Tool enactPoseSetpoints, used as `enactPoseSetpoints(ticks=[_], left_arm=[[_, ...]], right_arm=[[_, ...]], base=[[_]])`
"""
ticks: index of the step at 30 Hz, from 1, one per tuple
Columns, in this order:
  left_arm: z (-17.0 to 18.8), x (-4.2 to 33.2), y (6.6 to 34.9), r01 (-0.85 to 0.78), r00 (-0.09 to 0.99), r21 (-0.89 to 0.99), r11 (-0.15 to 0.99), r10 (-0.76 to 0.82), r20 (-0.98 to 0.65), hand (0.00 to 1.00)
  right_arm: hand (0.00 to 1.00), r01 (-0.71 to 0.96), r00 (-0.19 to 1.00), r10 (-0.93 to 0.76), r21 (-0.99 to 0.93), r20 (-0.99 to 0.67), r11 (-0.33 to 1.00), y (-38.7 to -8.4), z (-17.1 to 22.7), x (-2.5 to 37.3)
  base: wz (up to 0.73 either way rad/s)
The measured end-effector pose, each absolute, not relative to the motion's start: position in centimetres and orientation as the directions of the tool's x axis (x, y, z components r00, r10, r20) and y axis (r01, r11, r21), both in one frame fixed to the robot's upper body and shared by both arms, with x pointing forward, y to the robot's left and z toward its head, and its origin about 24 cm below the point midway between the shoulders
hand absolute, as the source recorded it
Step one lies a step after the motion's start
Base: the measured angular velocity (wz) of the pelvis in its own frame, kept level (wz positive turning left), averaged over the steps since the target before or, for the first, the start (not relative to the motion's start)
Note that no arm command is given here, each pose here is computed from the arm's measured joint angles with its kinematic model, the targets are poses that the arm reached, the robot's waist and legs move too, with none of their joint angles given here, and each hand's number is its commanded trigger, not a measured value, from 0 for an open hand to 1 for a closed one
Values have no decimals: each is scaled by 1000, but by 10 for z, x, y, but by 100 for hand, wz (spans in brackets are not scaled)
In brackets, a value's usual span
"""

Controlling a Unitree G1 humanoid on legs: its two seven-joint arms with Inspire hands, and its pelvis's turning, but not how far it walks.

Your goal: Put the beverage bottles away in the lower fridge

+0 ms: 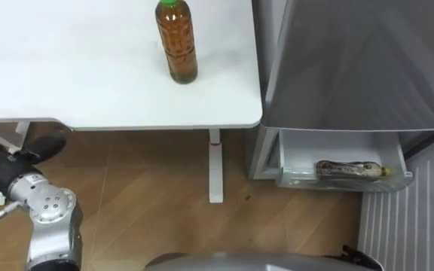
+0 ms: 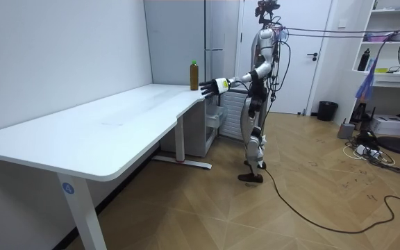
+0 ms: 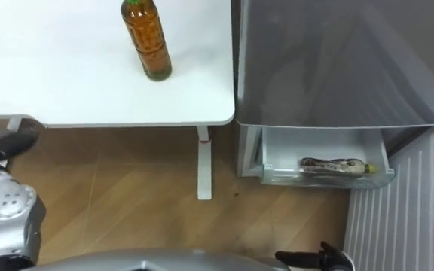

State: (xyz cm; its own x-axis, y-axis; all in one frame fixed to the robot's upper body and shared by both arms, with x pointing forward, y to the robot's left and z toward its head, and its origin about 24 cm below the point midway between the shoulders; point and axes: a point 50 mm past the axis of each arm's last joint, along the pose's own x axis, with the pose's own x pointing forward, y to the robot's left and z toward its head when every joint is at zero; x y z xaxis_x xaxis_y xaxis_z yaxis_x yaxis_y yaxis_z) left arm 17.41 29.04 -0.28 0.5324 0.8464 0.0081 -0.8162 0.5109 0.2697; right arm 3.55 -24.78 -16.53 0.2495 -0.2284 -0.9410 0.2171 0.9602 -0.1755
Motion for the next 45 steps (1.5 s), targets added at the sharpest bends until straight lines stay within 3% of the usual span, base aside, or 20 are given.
enactPoseSetpoints(ticks=[11, 19, 26, 31, 45], left_arm=[[62, 191, 275, -803, 591, 92, 589, 767, 250, 0], [64, 212, 245, -638, 759, 94, 764, 604, 242, 0], [68, 224, 235, -483, 855, -51, 874, 483, 189, 0], [64, 226, 232, -390, 900, -166, 906, 413, 137, 0], [47, 234, 228, -279, 955, -230, 933, 294, 36, 0]], right_arm=[[0, 207, 259, -213, -161, -942, 965, -245, -166, 36], [0, 202, 289, -194, -138, -937, 970, -241, -165, 42], [0, 205, 290, -186, -129, -939, 970, -240, -166, 42], [0, 240, 268, -196, -132, -943, 962, -241, -167, 37], [0, 293, 239, -229, -155, -944, 943, -246, -167, 32]], base=[[0], [1], [-12], [-3], [-6]])
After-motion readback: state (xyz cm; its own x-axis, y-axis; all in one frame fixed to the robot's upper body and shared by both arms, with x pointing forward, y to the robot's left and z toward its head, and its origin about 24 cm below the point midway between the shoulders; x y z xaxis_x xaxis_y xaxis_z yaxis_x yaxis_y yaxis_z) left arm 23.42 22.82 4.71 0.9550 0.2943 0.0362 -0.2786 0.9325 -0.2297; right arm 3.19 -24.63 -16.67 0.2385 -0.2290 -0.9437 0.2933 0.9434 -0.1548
